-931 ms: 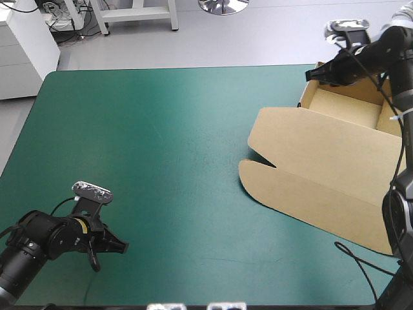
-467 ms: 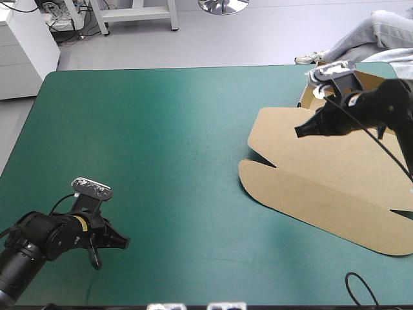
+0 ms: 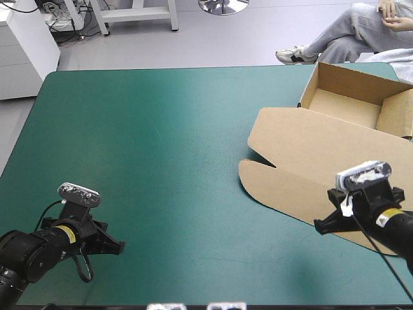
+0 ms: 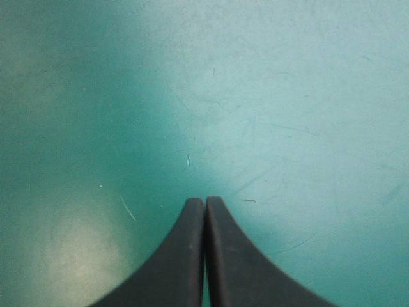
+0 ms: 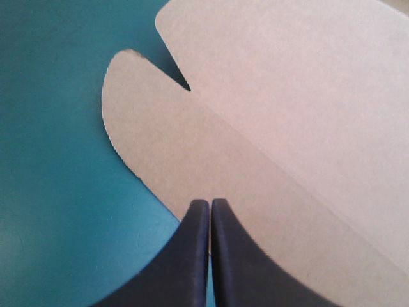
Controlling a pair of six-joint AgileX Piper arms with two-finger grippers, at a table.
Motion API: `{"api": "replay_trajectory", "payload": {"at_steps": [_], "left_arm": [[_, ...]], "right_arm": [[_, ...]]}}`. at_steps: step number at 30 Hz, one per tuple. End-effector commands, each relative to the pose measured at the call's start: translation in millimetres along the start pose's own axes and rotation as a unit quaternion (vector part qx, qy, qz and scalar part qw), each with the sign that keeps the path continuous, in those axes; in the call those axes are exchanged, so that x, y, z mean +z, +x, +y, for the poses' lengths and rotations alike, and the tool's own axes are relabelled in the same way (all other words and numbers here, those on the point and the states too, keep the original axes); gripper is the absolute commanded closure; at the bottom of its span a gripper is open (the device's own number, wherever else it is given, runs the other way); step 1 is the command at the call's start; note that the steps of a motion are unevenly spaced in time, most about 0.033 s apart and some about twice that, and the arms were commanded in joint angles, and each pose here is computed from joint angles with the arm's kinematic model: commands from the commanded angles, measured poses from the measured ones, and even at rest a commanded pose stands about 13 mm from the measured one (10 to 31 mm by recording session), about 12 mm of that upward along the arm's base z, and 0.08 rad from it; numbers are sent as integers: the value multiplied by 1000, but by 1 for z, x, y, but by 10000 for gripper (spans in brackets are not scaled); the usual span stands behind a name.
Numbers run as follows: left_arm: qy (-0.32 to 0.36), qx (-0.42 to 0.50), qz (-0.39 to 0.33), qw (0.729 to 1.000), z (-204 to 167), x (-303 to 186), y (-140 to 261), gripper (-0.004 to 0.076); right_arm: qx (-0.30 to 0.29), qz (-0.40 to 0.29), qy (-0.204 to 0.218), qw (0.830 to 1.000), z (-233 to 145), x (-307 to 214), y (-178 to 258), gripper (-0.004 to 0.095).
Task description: Fold the box
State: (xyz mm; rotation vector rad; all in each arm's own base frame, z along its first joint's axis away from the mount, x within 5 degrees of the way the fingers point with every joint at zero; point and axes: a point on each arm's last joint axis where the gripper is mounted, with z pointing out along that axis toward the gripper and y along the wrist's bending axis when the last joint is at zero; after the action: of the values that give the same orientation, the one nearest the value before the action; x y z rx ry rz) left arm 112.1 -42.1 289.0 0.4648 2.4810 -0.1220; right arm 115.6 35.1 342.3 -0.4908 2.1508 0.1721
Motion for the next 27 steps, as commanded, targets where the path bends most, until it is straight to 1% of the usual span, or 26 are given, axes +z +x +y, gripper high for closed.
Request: {"api": "replay_trajectory", "payload": {"at_steps": [1, 6, 9, 11, 16, 27], "left_arm": [[7, -6, -43, 999, -1, -10, -7, 734], [8, -5, -46, 999, -2, -6, 0, 734], [10, -7, -40, 999, -2, 0, 10, 734], [10, -7, -34, 999, -2, 3, 15, 734], [10, -6, -13, 1000, -2, 12, 25, 734], [10, -6, -7, 1000, -2, 12, 26, 734]], "right_arm": [[2, -46, 14, 999, 3, -2, 21, 912], [17, -51, 11, 998, 11, -1, 55, 912], [17, -57, 11, 998, 14, -3, 67, 912], [23, -58, 5, 998, 16, -4, 72, 912], [28, -39, -7, 999, 19, -1, 82, 912], [29, -40, -7, 999, 19, 0, 82, 912]]}}
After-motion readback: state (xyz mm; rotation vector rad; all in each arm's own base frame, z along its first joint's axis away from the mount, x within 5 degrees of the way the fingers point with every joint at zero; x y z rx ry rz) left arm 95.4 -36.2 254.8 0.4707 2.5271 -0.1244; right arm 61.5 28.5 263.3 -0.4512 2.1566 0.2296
